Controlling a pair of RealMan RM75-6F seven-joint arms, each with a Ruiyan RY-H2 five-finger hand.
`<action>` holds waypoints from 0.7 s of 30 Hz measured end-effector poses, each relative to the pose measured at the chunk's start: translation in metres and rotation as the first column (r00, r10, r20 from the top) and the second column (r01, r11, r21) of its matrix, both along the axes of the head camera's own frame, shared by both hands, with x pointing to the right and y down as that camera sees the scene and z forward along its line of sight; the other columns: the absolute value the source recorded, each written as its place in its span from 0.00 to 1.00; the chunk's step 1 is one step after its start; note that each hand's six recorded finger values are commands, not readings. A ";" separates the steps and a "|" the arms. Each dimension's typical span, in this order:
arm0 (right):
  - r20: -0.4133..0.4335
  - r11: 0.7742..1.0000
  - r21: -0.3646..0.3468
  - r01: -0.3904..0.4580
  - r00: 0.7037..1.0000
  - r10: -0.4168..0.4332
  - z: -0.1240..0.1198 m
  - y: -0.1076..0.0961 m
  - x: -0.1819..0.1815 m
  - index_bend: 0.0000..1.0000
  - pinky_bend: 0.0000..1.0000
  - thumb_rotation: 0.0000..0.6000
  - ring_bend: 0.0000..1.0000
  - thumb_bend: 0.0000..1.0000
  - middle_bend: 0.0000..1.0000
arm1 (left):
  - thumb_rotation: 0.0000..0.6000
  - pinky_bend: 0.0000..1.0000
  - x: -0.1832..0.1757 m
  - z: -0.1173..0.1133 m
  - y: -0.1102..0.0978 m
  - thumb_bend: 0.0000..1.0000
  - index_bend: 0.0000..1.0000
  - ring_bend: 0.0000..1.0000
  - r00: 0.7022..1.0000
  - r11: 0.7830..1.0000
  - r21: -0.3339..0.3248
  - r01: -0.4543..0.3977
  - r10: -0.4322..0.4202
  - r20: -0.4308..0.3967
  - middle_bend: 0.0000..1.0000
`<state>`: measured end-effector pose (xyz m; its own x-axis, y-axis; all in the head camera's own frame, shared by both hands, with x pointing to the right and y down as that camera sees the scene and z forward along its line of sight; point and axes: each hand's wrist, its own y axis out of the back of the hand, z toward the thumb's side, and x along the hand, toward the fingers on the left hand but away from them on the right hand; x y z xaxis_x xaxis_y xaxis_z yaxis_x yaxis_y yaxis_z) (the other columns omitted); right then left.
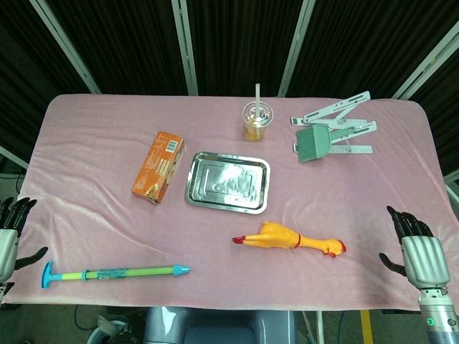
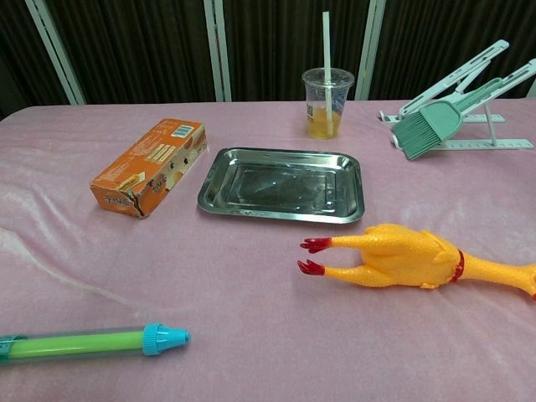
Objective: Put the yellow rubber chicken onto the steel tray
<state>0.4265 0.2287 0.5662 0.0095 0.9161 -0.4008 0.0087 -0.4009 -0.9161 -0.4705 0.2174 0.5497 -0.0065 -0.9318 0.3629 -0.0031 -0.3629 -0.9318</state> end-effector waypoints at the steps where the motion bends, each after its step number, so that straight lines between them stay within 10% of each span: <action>1: 0.001 1.000 -0.001 0.000 1.000 0.000 0.000 0.000 0.000 0.05 0.24 1.00 0.16 0.21 0.19 | 1.00 0.00 0.001 0.000 0.000 0.02 0.12 0.03 1.000 1.000 -0.001 -0.001 0.001 -0.001 0.11; 21: 0.025 1.000 0.007 0.003 1.000 -0.003 -0.004 0.000 0.003 0.05 0.24 1.00 0.16 0.21 0.19 | 1.00 0.00 0.008 -0.004 0.000 0.02 0.12 0.03 1.000 1.000 0.001 -0.013 0.013 -0.004 0.11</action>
<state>0.4290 0.2291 0.5622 0.0224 0.9189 -0.3940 0.0303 -0.3945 -0.9184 -0.4629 0.2174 0.5459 0.0069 -0.9321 0.3622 -0.0024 -0.3622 -0.9321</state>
